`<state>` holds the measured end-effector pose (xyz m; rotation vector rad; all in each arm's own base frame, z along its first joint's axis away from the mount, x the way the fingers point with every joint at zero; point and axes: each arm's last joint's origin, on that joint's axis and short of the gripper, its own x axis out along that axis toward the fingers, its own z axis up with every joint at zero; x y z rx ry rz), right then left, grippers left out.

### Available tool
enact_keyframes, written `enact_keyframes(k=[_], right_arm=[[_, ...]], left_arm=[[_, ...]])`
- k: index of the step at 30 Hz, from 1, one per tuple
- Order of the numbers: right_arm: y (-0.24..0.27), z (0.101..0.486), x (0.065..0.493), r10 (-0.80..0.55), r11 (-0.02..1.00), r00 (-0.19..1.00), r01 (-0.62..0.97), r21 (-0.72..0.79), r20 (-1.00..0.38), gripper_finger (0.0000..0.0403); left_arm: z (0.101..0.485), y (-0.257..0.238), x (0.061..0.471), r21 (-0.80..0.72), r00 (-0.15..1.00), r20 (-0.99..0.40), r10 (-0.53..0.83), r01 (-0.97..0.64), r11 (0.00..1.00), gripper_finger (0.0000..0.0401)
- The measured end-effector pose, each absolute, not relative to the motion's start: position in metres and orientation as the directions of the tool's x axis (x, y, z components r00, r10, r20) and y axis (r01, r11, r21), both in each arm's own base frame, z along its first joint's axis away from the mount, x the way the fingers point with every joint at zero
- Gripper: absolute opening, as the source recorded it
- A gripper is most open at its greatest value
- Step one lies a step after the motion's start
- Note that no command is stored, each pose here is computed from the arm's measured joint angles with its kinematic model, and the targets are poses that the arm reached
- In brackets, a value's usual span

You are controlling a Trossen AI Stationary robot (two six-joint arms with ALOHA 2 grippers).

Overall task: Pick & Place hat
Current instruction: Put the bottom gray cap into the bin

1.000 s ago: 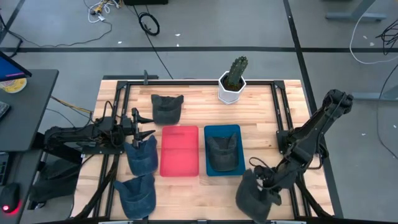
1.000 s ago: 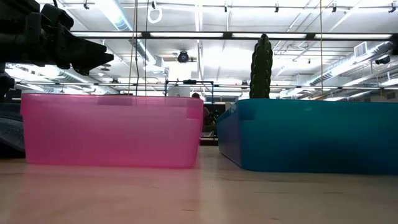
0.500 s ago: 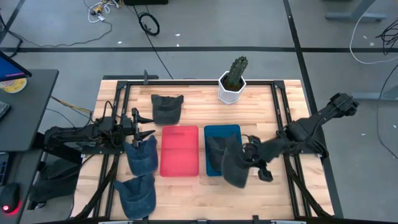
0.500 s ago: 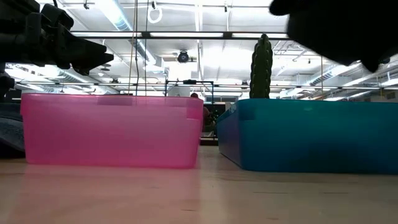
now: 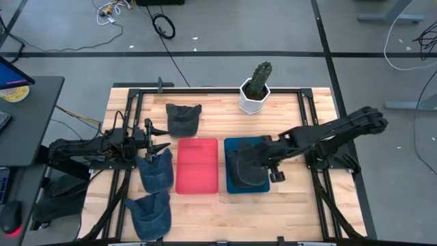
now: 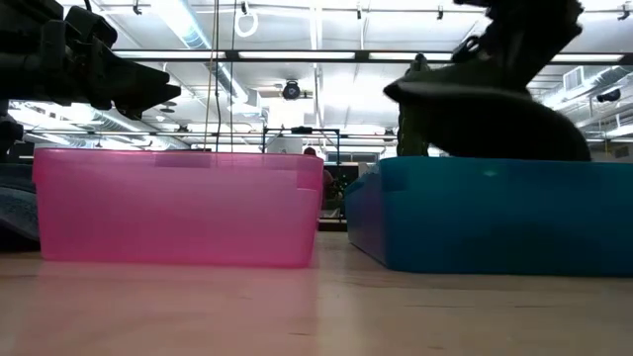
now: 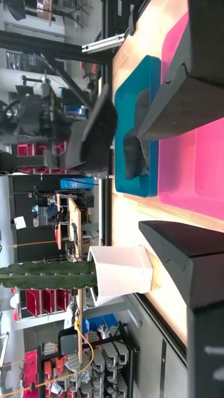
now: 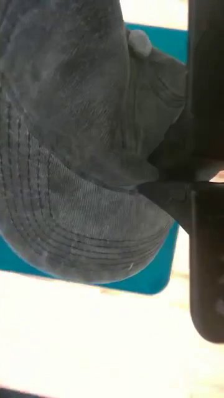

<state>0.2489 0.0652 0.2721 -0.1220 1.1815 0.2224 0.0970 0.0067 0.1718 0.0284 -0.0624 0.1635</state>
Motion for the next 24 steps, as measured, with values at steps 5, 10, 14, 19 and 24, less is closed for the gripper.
enact_keyframes(k=[5,10,14,19,24], right_arm=[[0.062,0.253,0.264,0.114,0.967,0.295,-0.254,0.037,-0.949,0.0002],[0.063,0.234,0.275,0.121,0.962,0.224,-0.268,0.059,-0.967,0.0002],[0.064,0.22,0.282,0.112,0.962,0.178,-0.268,0.061,-0.978,0.0002],[0.066,0.205,0.289,0.101,0.962,0.141,-0.267,0.06,-0.985,0.0003],[0.067,0.198,0.294,0.1,0.96,0.138,-0.273,0.059,-0.985,0.0005]], left_arm=[[0.172,0.007,0.097,0.023,0.985,0.065,0.162,-0.163,0.986,0.0227],[0.172,0.007,0.097,0.023,0.985,0.065,0.161,-0.163,0.986,0.0227],[0.172,0.007,0.097,0.023,0.985,0.065,0.161,-0.163,0.986,0.0227],[0.172,0.007,0.097,0.023,0.985,0.065,0.161,-0.163,0.986,0.0227],[0.172,0.007,0.097,0.023,0.985,0.065,0.162,-0.163,0.986,0.0227]])
